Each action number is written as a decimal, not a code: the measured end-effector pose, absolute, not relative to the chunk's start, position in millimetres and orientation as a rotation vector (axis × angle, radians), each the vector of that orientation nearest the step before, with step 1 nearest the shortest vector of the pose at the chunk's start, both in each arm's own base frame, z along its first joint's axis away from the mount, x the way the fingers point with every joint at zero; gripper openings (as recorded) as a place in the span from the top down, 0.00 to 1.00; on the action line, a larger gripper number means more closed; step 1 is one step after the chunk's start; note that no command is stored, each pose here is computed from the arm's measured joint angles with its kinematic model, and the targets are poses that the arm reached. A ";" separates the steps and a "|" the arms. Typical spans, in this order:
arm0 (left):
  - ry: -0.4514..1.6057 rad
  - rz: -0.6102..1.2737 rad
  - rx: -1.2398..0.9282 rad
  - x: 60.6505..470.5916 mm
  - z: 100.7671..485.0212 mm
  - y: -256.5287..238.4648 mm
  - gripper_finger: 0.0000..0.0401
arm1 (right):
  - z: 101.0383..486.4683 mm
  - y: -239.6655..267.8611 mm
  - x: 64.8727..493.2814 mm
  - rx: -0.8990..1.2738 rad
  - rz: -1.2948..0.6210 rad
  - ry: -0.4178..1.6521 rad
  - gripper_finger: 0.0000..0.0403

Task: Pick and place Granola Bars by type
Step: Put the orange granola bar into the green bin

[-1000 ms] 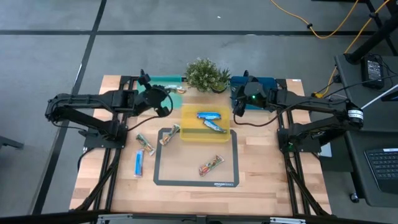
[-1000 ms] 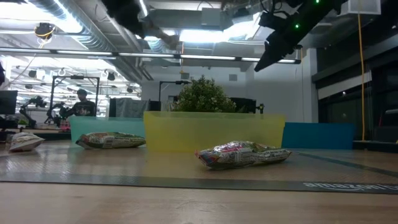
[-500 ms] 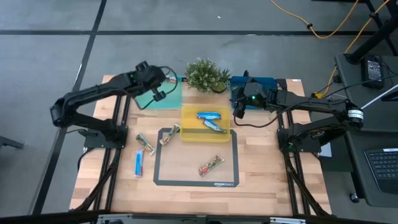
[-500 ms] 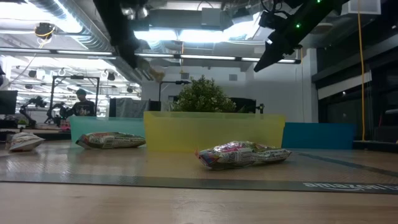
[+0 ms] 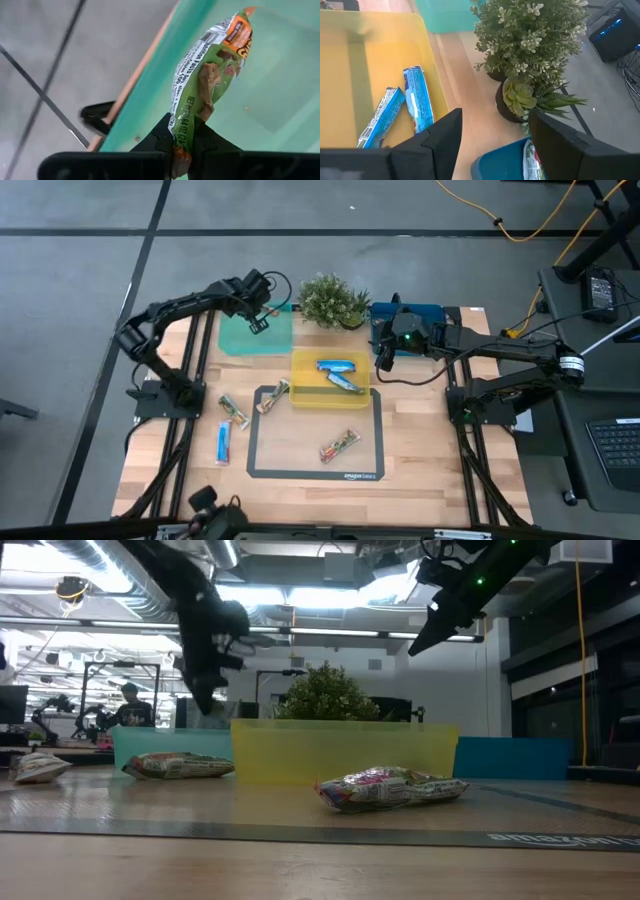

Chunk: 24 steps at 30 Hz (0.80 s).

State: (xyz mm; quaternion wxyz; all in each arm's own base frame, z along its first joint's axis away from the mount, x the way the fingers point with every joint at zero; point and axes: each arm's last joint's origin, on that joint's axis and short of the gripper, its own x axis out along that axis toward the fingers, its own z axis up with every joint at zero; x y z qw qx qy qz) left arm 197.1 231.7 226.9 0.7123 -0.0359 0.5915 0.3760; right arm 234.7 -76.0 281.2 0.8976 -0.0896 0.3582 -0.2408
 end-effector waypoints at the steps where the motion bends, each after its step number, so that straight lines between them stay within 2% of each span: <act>1: 1.325 0.826 -0.097 196.8 221.0 235.6 0.98 | 281.1 -75.9 234.7 -0.186 -0.498 0.743 0.43; 8: 1.397 0.765 -0.161 197.7 189.3 251.2 0.96 | 280.1 -75.8 233.9 -0.185 -0.496 0.756 0.43; 16: 1.407 0.755 -0.170 199.0 183.8 252.5 0.93 | 280.1 -75.8 233.9 -0.185 -0.496 0.756 0.43; 20: 1.433 0.790 -0.146 197.7 184.0 252.9 0.87 | 280.1 -75.8 233.9 -0.184 -0.497 0.756 0.43; 24: 1.485 0.824 -0.120 194.3 185.4 251.3 0.76 | 280.1 -75.8 233.9 -0.184 -0.497 0.756 0.43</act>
